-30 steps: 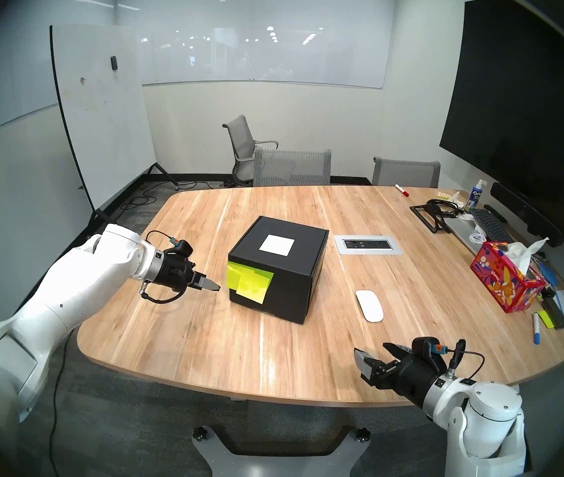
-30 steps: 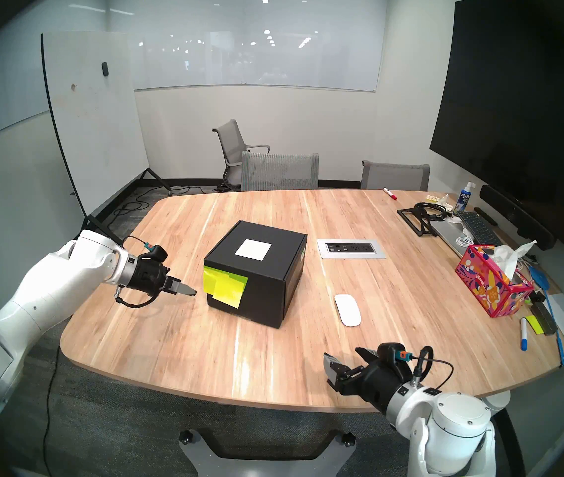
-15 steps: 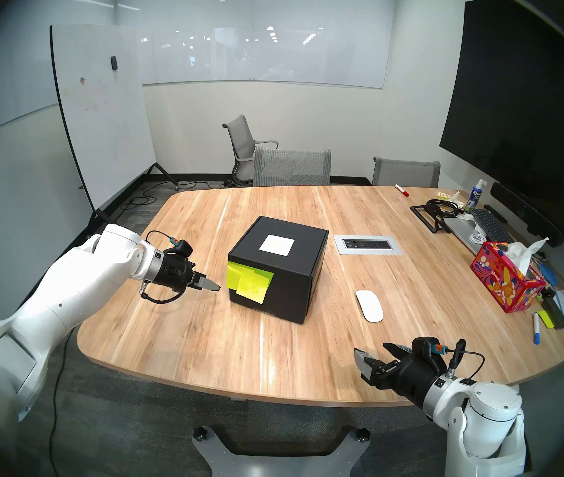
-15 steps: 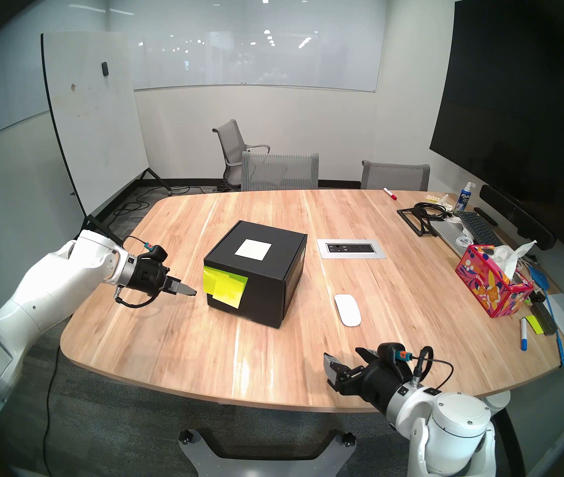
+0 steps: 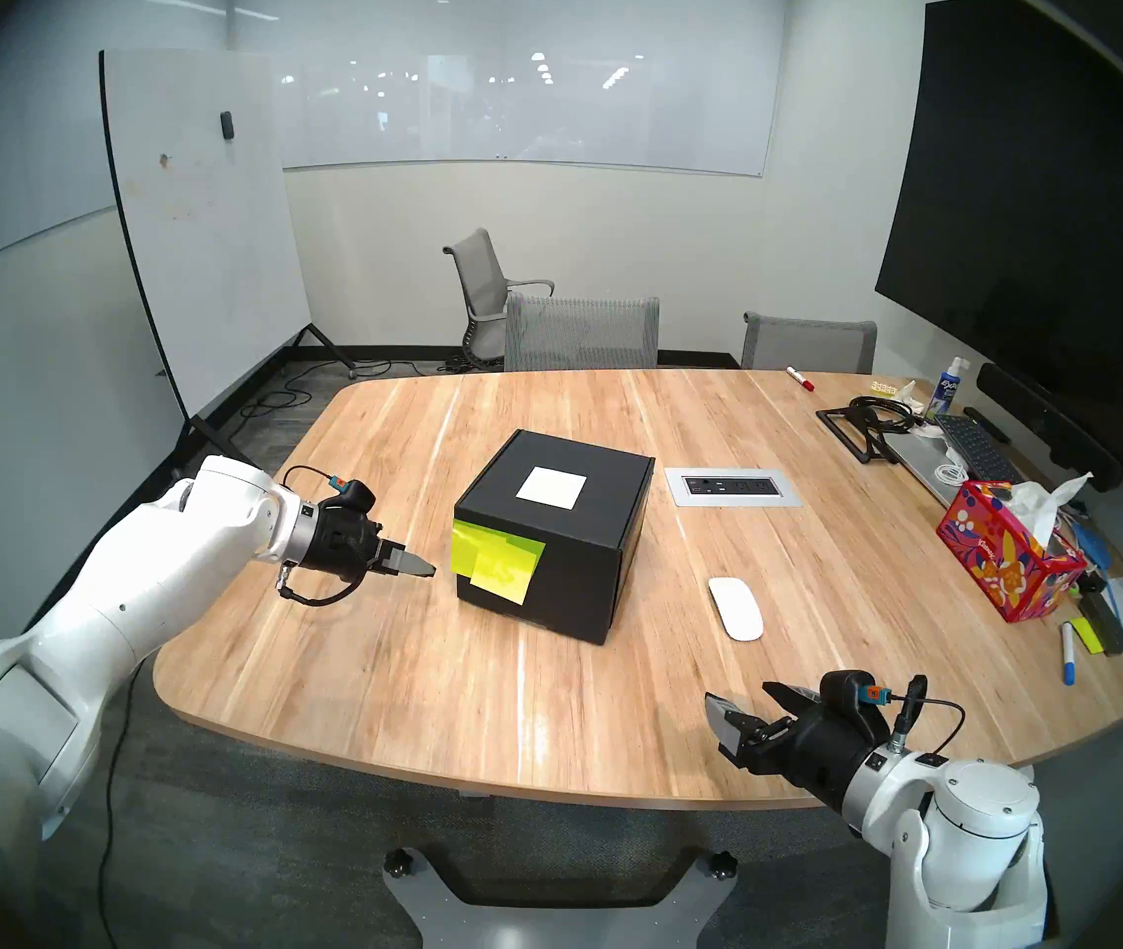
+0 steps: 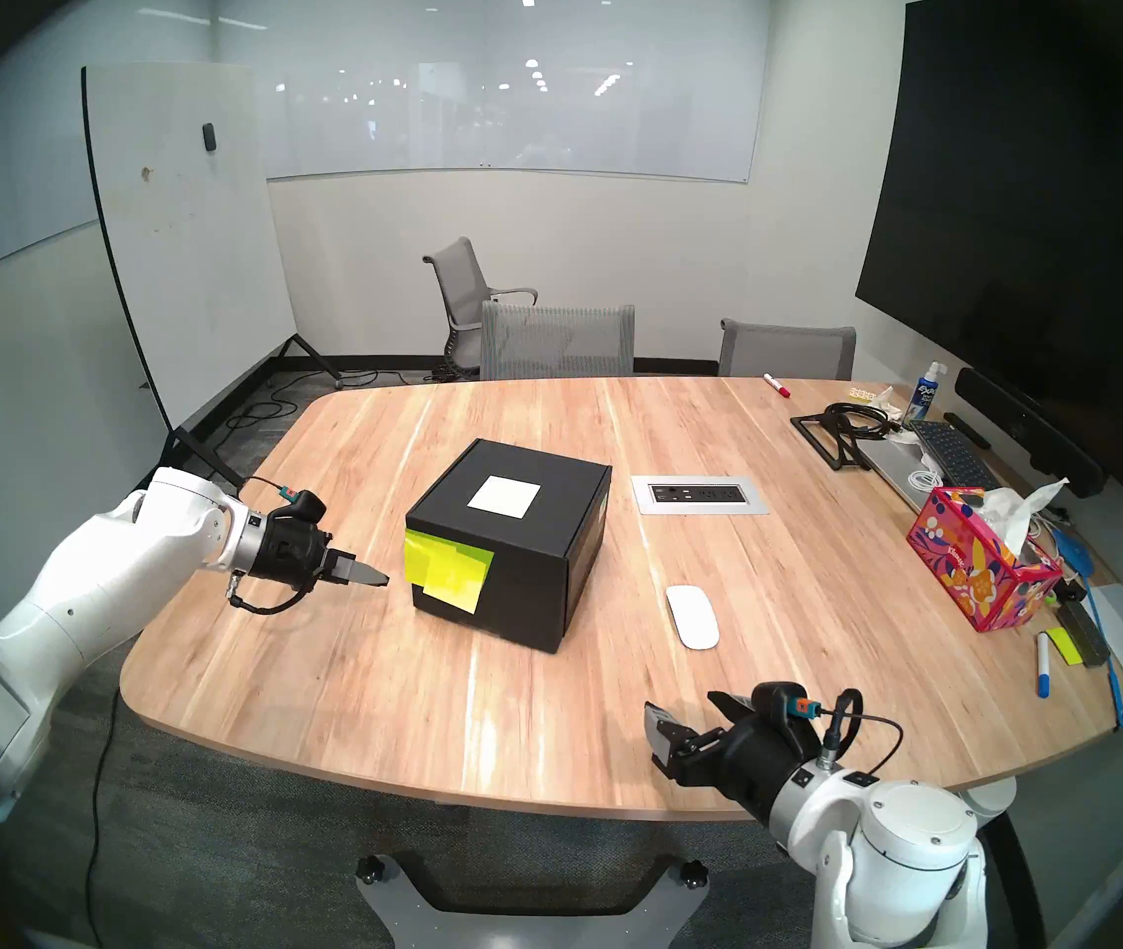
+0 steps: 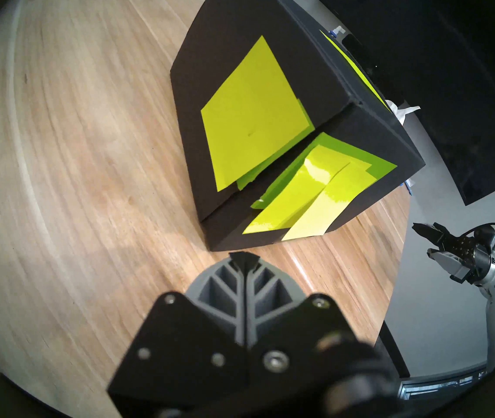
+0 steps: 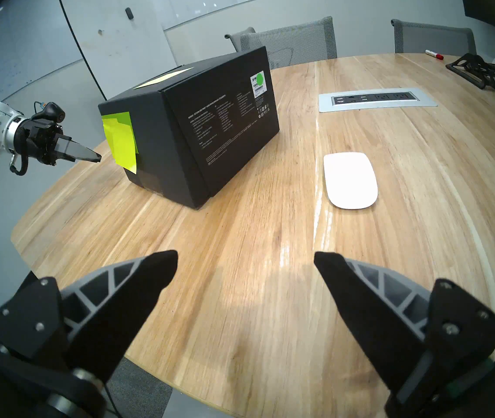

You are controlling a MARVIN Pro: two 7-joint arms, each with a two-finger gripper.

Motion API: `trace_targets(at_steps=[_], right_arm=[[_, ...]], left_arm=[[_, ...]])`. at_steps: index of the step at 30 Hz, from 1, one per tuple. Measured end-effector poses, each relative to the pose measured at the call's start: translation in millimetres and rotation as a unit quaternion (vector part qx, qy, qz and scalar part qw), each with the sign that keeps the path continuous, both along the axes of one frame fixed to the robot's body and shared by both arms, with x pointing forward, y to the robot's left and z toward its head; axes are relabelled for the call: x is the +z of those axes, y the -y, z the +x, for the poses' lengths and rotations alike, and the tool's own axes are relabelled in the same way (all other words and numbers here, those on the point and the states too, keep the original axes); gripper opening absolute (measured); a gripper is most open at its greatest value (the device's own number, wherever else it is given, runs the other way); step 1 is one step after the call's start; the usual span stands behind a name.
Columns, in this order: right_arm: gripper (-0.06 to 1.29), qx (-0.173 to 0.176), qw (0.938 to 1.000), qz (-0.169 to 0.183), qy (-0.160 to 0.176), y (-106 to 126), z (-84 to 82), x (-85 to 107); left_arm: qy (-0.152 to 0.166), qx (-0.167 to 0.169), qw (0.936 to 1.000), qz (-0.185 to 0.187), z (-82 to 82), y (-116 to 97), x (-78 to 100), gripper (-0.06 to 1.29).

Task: Open the box and place the mouse inside

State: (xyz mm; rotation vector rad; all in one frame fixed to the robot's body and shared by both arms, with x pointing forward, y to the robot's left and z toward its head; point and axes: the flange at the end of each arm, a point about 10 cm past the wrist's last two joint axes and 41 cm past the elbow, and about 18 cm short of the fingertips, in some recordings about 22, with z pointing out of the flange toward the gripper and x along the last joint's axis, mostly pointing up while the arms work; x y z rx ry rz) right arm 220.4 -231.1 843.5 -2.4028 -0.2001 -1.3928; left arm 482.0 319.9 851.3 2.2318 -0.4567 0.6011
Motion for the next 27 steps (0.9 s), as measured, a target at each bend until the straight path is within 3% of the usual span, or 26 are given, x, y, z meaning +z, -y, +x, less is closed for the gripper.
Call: trace_targets(at_steps=[14,27], right_arm=[[1.23,0.001,1.0000,0.001,0.001,0,-0.1,0.1],[1.23,0.000,1.0000,0.006,0.006,7,-6.9,-5.0]], left_arm=[[0.034,-0.002,0.9990,-0.031,1.1,14,-3.5,-0.02],[0.053,0.022,0.9981,-0.022,8.5,18,-6.2,-0.02]])
